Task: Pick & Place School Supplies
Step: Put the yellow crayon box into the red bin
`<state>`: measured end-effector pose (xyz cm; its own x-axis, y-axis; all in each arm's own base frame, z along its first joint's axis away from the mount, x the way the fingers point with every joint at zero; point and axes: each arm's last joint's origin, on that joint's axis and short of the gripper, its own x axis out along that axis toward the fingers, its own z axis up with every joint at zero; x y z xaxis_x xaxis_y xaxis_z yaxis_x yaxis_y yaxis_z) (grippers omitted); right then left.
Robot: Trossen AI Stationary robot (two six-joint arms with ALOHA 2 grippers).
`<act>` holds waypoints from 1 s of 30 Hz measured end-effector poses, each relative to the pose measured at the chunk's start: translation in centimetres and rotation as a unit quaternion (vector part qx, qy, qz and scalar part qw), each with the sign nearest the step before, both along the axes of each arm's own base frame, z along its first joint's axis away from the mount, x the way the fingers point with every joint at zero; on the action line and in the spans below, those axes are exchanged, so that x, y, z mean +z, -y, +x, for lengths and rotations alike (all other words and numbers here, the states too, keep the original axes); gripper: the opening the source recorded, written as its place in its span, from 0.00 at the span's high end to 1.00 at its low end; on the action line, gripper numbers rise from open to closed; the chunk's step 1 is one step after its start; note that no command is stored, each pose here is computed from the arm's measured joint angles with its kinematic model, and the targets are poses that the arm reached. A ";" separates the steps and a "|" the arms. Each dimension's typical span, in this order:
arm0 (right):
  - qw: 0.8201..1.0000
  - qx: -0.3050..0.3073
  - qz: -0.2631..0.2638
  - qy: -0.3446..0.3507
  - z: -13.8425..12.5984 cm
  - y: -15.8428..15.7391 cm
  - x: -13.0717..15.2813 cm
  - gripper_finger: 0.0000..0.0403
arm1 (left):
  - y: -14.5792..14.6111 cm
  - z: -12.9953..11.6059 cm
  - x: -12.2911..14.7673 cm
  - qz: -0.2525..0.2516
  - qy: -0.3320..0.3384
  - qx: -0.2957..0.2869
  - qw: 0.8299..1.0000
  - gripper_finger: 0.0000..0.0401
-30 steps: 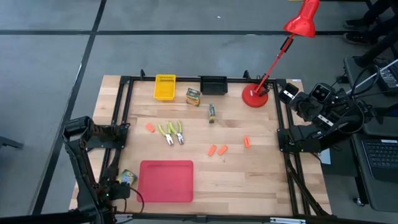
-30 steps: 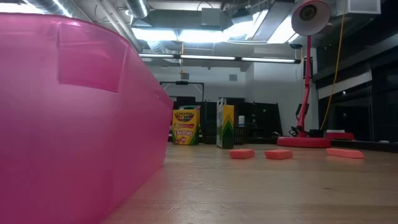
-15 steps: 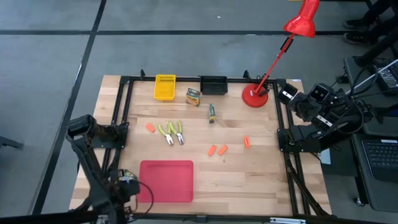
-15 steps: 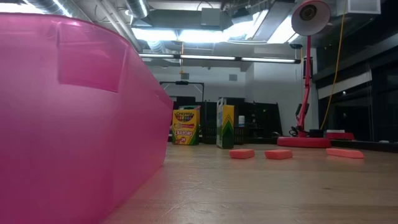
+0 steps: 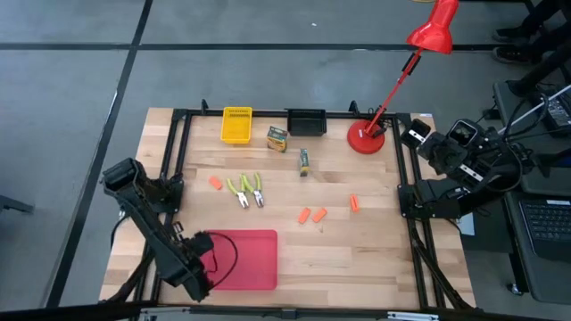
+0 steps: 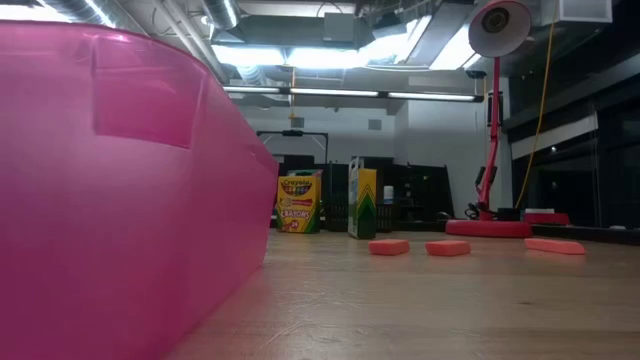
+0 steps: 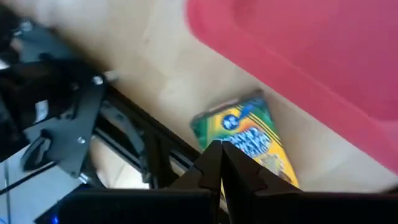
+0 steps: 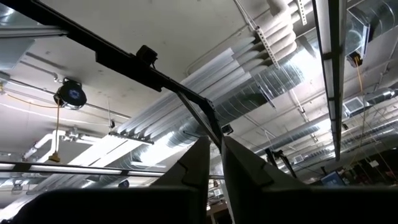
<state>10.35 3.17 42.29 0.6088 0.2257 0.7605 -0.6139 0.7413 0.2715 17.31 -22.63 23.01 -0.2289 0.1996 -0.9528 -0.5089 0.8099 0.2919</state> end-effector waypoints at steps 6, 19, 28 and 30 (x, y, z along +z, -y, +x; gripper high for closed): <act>1.000 0.005 -0.007 0.006 -0.2 -0.3 0.0 0.88 | -0.1 0.2 -3.0 -0.081 -0.044 0.047 0.995 0.99; 1.000 0.013 0.011 0.014 -0.5 -0.7 0.2 0.88 | -1.2 -0.9 -7.3 -0.086 -0.051 0.080 0.992 0.99; 1.000 0.012 0.020 0.012 -0.6 -0.9 0.2 0.88 | -2.0 -1.4 -8.5 -0.081 -0.042 0.094 0.991 0.99; 1.000 0.008 0.022 0.011 -0.6 -0.9 0.2 0.88 | -2.6 -1.4 -8.1 -0.062 -0.027 0.097 0.993 0.99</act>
<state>9.73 4.07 42.52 0.5876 0.2017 0.7836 -0.6326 0.7183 0.2894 15.90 -20.07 14.87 -0.3029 0.0295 -0.9526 -0.6454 0.7291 0.2278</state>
